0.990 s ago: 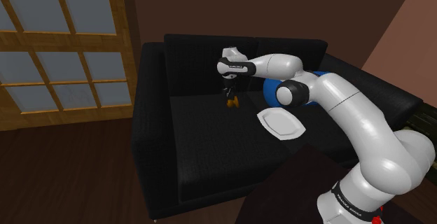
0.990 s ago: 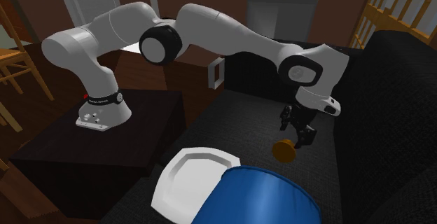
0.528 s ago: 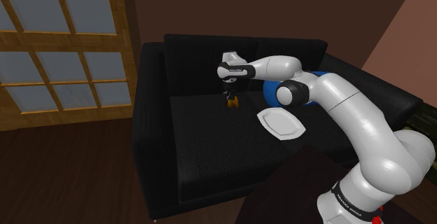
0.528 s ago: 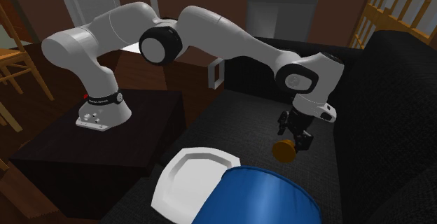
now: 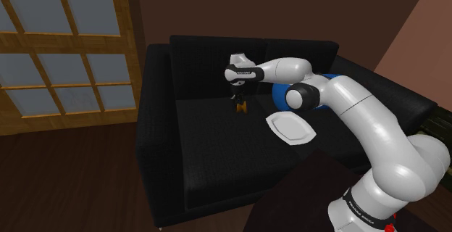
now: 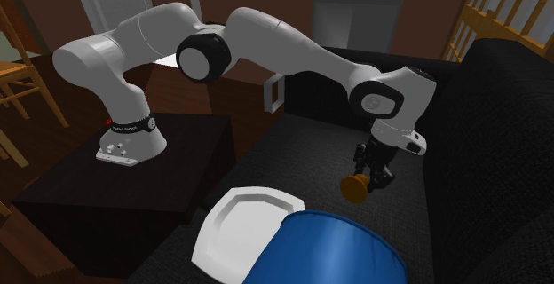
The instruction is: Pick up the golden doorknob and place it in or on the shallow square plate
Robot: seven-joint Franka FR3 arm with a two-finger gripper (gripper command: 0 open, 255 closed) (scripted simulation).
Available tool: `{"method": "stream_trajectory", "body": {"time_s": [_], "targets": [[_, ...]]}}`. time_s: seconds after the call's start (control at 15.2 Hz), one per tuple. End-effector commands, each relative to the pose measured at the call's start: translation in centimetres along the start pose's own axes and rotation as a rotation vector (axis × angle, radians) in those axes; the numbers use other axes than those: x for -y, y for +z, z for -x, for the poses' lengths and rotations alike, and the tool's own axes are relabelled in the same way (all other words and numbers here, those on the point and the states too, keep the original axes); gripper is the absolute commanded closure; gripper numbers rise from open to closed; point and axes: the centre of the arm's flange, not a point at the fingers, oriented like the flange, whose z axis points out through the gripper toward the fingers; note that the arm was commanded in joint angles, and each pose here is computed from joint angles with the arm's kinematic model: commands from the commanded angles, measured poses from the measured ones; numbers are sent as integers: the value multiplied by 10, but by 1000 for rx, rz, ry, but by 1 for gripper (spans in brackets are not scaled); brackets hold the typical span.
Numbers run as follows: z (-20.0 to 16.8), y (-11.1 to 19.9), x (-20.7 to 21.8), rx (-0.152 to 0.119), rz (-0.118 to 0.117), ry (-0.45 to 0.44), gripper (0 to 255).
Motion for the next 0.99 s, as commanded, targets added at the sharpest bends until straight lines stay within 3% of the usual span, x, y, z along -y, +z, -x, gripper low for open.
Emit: {"method": "stream_trajectory", "body": {"time_s": [0.0,0.33,0.92], "targets": [[0,0,0,0,0,0,255],[0,0,0,0,0,0,255],[8,-46,1,0,0,0,255]]}}
